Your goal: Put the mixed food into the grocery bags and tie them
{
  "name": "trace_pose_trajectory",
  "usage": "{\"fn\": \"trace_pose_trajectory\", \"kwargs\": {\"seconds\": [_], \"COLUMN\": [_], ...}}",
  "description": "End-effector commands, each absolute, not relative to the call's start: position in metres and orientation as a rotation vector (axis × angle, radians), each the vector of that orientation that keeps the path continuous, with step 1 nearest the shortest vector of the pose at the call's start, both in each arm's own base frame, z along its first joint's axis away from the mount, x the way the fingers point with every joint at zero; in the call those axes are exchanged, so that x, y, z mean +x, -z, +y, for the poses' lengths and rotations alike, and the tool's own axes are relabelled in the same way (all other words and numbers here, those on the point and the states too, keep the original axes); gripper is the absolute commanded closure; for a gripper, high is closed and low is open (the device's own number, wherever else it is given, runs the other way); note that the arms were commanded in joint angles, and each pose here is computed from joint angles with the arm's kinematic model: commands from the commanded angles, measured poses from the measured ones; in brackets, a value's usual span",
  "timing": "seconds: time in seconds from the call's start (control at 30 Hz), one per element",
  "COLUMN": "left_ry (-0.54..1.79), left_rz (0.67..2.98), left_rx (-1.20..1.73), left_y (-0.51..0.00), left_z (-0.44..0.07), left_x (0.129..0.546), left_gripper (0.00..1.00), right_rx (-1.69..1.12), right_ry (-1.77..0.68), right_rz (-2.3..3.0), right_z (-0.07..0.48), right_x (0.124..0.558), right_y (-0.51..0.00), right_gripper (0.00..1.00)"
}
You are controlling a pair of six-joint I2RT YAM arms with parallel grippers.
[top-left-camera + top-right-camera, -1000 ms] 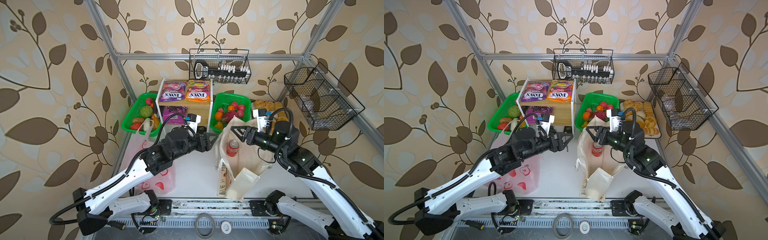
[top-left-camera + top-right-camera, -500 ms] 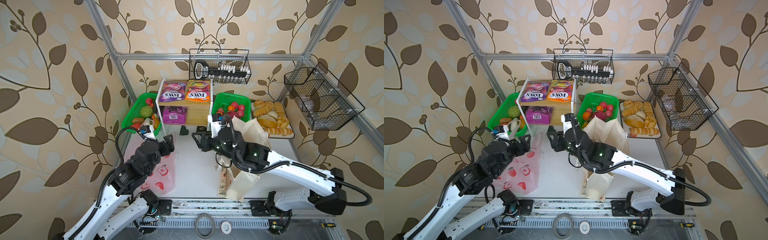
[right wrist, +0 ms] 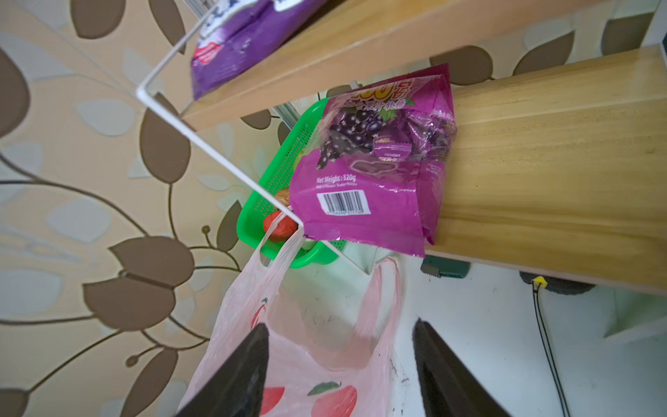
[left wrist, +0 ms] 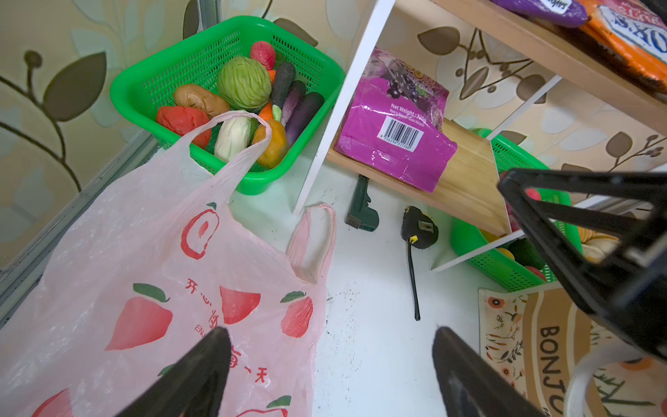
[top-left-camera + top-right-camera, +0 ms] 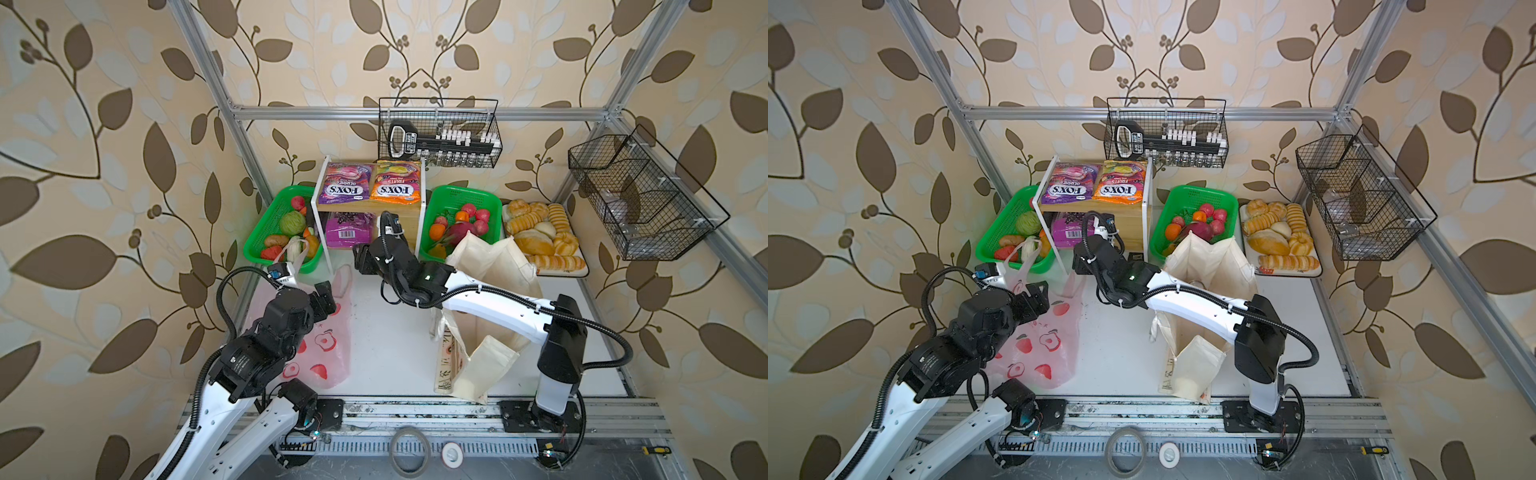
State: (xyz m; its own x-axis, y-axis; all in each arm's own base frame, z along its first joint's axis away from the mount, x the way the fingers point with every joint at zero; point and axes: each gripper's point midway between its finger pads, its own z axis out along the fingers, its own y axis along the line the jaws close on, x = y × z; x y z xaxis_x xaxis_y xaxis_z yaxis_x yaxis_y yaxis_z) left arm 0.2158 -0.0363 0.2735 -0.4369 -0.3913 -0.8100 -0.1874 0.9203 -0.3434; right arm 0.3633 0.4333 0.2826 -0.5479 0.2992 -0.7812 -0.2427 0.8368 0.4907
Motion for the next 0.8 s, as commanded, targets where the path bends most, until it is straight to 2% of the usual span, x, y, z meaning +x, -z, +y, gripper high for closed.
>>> {"fn": "trace_pose_trajectory", "kwargs": {"seconds": [0.0, 0.23, 0.77], "left_ry": [0.202, 0.204, 0.196], "left_rz": [2.025, 2.059, 2.068], "left_rx": [-0.400, -0.372, -0.344], "left_y": [-0.273, -0.268, -0.269], "left_z": [-0.031, -0.040, -0.045], "left_x": [0.216, 0.224, 0.231], "left_gripper": [0.11, 0.09, 0.09], "right_rx": [0.052, 0.058, 0.059], "right_ry": [-0.698, -0.687, -0.678], "right_rz": [2.058, 2.117, 1.944], "right_z": [0.440, 0.448, 0.449], "right_x": [0.374, 0.402, 0.452], "right_y": [-0.275, -0.249, -0.244], "right_gripper": [0.34, 0.29, 0.26]}}
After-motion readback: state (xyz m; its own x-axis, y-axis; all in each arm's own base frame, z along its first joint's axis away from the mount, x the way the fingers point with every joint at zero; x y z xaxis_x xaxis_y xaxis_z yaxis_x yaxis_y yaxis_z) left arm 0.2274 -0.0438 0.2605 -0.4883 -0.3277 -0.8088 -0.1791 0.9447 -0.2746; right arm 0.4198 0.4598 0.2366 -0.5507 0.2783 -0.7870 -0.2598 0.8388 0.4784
